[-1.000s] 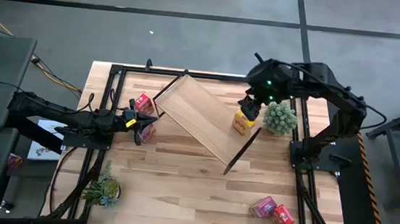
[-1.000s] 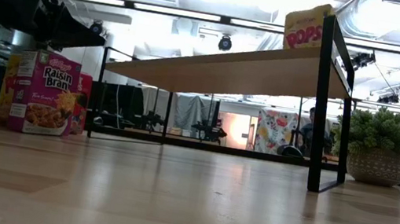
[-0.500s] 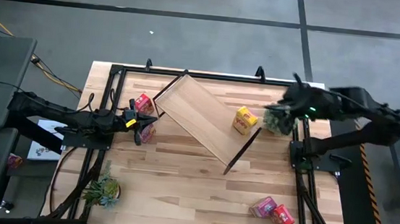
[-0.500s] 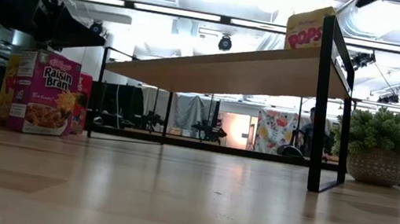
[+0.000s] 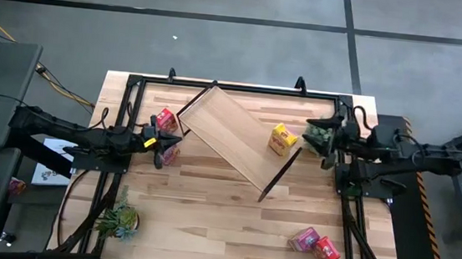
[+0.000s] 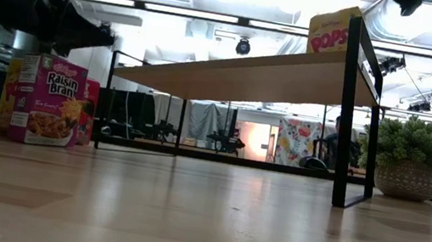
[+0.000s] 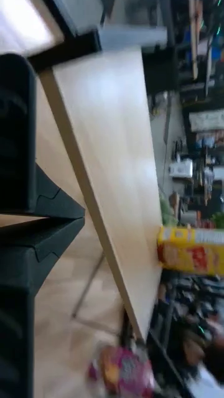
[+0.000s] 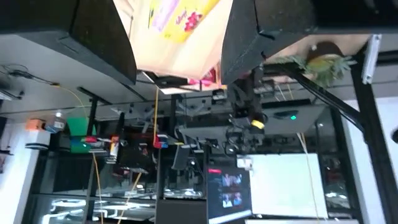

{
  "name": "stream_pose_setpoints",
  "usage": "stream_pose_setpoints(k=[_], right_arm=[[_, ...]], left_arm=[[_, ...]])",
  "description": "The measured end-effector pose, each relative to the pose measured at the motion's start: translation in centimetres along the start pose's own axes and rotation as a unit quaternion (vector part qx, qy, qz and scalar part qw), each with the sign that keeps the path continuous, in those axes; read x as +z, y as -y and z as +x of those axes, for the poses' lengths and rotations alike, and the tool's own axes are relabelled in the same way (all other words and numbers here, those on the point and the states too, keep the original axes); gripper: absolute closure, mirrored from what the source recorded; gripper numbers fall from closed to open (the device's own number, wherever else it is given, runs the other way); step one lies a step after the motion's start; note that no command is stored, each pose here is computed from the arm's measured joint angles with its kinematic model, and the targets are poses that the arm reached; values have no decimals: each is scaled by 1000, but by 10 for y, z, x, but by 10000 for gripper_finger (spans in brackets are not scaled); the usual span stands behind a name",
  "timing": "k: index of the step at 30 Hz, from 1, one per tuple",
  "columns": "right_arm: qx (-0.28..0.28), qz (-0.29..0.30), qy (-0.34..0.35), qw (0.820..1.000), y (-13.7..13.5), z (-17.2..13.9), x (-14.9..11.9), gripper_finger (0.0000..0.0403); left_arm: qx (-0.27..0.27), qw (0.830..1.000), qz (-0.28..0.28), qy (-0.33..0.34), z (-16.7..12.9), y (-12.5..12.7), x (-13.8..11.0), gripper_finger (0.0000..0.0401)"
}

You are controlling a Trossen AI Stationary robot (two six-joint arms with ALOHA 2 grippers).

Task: Stack cereal on shelf
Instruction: Put the yellow cereal box on the shelf

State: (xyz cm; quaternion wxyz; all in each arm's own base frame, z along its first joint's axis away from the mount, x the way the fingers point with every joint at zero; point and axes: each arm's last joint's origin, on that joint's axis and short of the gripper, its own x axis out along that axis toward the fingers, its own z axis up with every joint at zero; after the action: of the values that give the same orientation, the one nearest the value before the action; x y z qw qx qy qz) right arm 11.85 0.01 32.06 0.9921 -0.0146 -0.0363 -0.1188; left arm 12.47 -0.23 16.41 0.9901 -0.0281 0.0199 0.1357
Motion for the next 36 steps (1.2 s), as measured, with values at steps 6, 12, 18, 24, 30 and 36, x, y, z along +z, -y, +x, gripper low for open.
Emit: stream_pose_setpoints(k=[6,12,18,24,30,36], right_arm=[[-6,16,-7,1000,0,5,0,176],[-6,3,-1,1000,1,4,5,176],[-24,-22,-3,999,2,4,5,176],[-24,-24,-10,999,2,4,4,176],[-23,-19,-31,999,1,4,0,176],[-23,-19,-33,999,1,4,-1,176]], left_arm=[[-23,996,-42,73,-1,2,17,400],[-49,992,-47,102,-2,3,24,400],[-11,995,-2,95,2,5,64,366],[61,985,53,-153,7,1,115,255],[57,923,53,-377,-1,-1,143,157],[5,837,172,-520,3,1,149,138]])
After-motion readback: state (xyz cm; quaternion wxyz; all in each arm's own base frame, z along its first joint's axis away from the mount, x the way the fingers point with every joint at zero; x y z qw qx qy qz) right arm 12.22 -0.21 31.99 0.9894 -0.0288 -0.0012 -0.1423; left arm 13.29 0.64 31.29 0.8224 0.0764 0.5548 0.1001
